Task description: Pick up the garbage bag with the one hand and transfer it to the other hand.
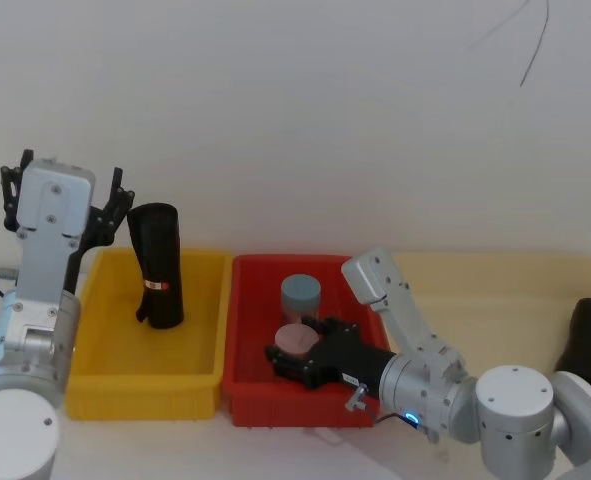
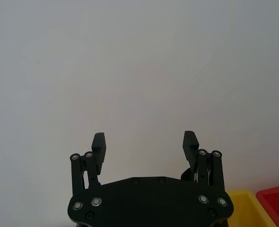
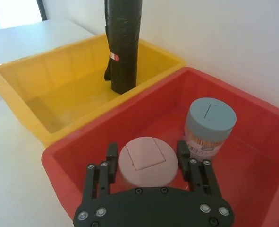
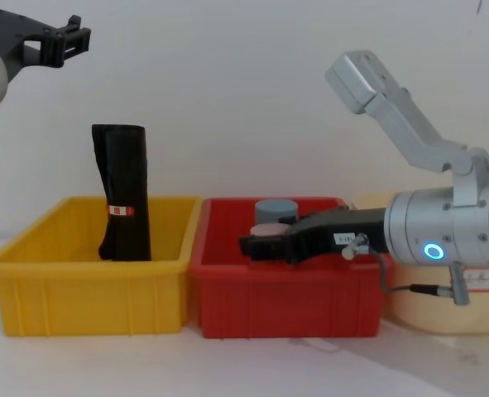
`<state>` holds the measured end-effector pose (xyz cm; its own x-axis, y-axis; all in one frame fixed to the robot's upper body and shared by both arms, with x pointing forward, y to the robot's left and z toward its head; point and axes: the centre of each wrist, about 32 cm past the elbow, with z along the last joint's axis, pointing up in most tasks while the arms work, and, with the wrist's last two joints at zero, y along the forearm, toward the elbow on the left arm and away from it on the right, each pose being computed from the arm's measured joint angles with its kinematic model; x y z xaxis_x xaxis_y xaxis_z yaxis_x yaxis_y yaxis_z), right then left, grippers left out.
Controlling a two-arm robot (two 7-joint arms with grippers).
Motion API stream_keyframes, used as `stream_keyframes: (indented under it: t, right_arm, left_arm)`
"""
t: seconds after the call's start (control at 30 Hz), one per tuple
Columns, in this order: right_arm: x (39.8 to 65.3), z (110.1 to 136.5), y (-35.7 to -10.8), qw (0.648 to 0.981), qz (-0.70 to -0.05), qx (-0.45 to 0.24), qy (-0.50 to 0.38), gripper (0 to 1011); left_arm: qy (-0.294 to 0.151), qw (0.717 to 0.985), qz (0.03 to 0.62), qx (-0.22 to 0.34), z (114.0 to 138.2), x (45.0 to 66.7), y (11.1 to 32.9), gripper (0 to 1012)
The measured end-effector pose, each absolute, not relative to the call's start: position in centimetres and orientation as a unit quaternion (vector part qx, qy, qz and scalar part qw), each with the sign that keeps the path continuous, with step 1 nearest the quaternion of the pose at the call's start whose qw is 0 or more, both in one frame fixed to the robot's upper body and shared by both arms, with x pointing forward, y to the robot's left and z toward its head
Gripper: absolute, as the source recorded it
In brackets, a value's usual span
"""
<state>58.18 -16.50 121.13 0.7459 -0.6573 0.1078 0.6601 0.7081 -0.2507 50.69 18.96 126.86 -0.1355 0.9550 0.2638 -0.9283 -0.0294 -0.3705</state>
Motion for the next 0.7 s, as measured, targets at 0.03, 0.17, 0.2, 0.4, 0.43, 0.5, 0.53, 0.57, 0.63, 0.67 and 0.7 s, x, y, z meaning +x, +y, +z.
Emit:
stream_keyframes:
  t: [0.03,0.17,0.2,0.4,0.43,0.5,0.53,0.57,0.63,0.67,0.7]
  right_arm:
    - [58.2,121.1,-16.5,0.924,-0.357,-0.138,-0.006,763]
    - [58.1,121.1,-16.5,0.922,-0.361,-0.140,-0.007,666]
    - [58.1,121.1,-16.5,0.922,-0.362,-0.140,-0.008,666]
    - [58.0,121.6,-16.6,0.919,-0.370,-0.134,-0.013,666]
    - [57.9,121.7,-16.7,0.919,-0.371,-0.132,-0.013,666]
    - [57.9,121.9,-16.7,0.919,-0.374,-0.127,-0.015,666]
    - [57.9,122.4,-16.8,0.918,-0.377,-0.119,-0.017,666]
    - [57.9,122.5,-16.8,0.918,-0.378,-0.116,-0.018,666]
    - [57.8,122.9,-16.9,0.917,-0.382,-0.108,-0.019,666]
    - [57.8,123.3,-17.0,0.917,-0.386,-0.100,-0.022,666]
    - [57.8,123.6,-17.1,0.917,-0.388,-0.095,-0.024,666]
  left_arm:
    - [-0.232,0.657,0.717,-0.029,126.9,50.7,19.0,1001]
    - [-0.232,0.657,0.717,-0.029,126.9,50.7,19.0,1001]
    - [-0.232,0.657,0.717,-0.029,126.9,50.7,19.0,1001]
    - [-0.232,0.657,0.717,-0.029,126.9,50.7,19.0,1001]
    - [-0.232,0.657,0.717,-0.029,126.9,50.7,19.0,1001]
    - [-0.232,0.657,0.717,-0.029,126.9,50.7,19.0,1001]
    - [-0.232,0.657,0.717,-0.029,126.9,50.7,19.0,1001]
    - [-0.232,0.657,0.717,-0.029,126.9,50.7,19.0,1001]
    - [-0.232,0.657,0.717,-0.029,126.9,50.7,19.0,1001]
    - [-0.232,0.657,0.717,-0.029,126.9,50.7,19.0,1001]
    - [-0.232,0.657,0.717,-0.029,126.9,50.7,19.0,1001]
